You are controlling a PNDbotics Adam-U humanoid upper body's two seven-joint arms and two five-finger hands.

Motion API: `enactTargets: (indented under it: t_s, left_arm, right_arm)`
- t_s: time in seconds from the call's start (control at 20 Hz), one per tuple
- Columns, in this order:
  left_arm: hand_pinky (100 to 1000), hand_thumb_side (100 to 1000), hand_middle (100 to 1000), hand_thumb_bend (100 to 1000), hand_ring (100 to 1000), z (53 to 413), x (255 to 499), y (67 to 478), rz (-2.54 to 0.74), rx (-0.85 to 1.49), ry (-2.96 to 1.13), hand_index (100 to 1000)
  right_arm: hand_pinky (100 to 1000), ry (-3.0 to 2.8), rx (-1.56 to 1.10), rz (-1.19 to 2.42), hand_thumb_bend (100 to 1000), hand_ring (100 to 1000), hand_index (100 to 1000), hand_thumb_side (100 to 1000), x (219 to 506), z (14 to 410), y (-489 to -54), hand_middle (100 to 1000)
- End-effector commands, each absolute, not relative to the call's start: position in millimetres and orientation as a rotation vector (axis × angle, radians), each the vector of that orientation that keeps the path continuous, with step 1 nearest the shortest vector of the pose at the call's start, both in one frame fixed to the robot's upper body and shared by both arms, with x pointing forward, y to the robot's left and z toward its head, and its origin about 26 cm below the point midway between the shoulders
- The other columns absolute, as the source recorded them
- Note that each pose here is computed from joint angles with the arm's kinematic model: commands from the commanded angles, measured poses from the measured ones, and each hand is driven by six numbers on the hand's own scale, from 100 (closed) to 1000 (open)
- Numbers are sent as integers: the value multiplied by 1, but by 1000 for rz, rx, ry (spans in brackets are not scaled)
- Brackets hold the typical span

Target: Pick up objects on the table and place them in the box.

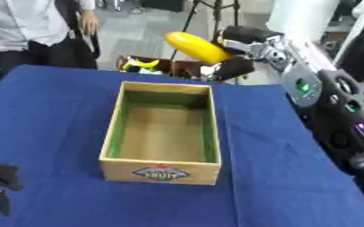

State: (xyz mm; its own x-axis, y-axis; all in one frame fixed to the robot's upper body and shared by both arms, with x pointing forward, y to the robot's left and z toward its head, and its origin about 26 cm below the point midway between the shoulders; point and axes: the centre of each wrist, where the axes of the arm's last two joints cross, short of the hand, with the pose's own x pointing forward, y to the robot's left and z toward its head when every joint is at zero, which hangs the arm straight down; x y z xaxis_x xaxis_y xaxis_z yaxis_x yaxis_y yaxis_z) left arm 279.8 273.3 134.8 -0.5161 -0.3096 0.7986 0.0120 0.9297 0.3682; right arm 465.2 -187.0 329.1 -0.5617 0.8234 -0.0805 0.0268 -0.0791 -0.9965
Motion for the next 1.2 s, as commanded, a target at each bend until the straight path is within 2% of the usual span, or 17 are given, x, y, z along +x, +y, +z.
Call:
enactTargets:
  t_s: [0.05,0.65,1.2]
  left_arm:
    - [282,997,508,100,536,144,279,273,-424,208,-2113,666]
    - [282,996,508,100,536,146,281,270,-420,196,-2126,666]
    - [282,998,508,100,537,146,281,269,-417,192,-2127,666]
  right_arm:
    - [532,-1617,-946,1705,100,690,578,786,464,339,-177,494]
    - [527,-1557,-900,1730,100,688,576,774,473,310,-154,496]
    - [522,-1490,-843,1725,100,684,574,754,478,267,-130,496]
